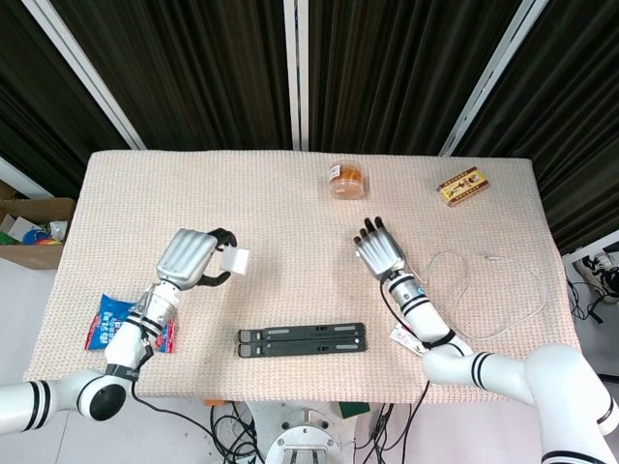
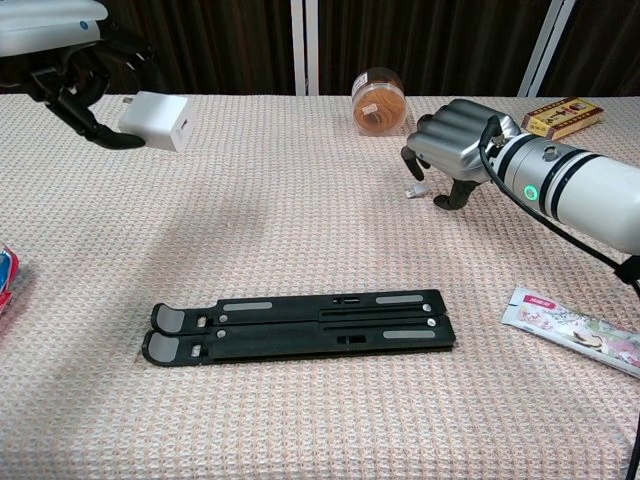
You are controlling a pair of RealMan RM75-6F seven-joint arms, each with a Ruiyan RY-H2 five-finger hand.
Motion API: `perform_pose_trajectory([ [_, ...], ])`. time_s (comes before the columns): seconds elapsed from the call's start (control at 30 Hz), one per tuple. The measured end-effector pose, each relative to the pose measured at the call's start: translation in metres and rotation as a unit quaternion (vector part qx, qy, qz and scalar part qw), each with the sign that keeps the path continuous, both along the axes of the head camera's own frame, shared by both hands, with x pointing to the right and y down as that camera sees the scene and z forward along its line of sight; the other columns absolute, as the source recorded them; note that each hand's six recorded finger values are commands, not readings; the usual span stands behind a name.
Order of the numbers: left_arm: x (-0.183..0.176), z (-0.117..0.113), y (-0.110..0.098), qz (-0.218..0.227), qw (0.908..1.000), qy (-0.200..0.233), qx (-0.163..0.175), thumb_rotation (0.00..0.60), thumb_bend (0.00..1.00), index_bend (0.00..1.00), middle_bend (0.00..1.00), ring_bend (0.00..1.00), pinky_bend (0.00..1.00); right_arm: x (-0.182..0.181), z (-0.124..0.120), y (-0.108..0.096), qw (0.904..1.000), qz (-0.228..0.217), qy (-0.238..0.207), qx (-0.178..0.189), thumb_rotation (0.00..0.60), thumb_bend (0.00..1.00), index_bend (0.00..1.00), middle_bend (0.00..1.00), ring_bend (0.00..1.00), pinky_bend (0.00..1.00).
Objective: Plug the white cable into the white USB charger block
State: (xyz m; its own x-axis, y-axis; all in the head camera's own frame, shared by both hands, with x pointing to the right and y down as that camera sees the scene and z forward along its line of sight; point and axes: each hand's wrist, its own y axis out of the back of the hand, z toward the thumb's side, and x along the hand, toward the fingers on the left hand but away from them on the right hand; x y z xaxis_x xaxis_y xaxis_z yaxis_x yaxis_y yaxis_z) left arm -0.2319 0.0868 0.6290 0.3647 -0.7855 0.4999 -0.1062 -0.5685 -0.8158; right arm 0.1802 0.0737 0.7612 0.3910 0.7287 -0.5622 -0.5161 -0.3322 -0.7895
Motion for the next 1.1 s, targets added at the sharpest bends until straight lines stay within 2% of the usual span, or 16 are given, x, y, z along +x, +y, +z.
perform_pose_trajectory([
  [0.73, -0.01, 0.003, 0.002, -0.006, 0.9999, -0.007, -0.005, 0.6, 0.35, 0.51, 0.44, 0.74, 1.0, -0.006, 0.009, -0.006, 0.9999, 0.009, -0.007, 0.001, 0.6, 0.37, 0.56, 0.42, 0.15, 0.26],
  [1.1, -0.014, 0.005, 0.004, -0.009, 0.9999, -0.008, -0.007, 0.6, 0.35, 0.51, 0.44, 0.74, 1.0, -0.004, 0.01, -0.006, 0.9999, 0.012, 0.003, 0.002, 0.6, 0.39, 0.6, 0.43, 0.16, 0.26],
])
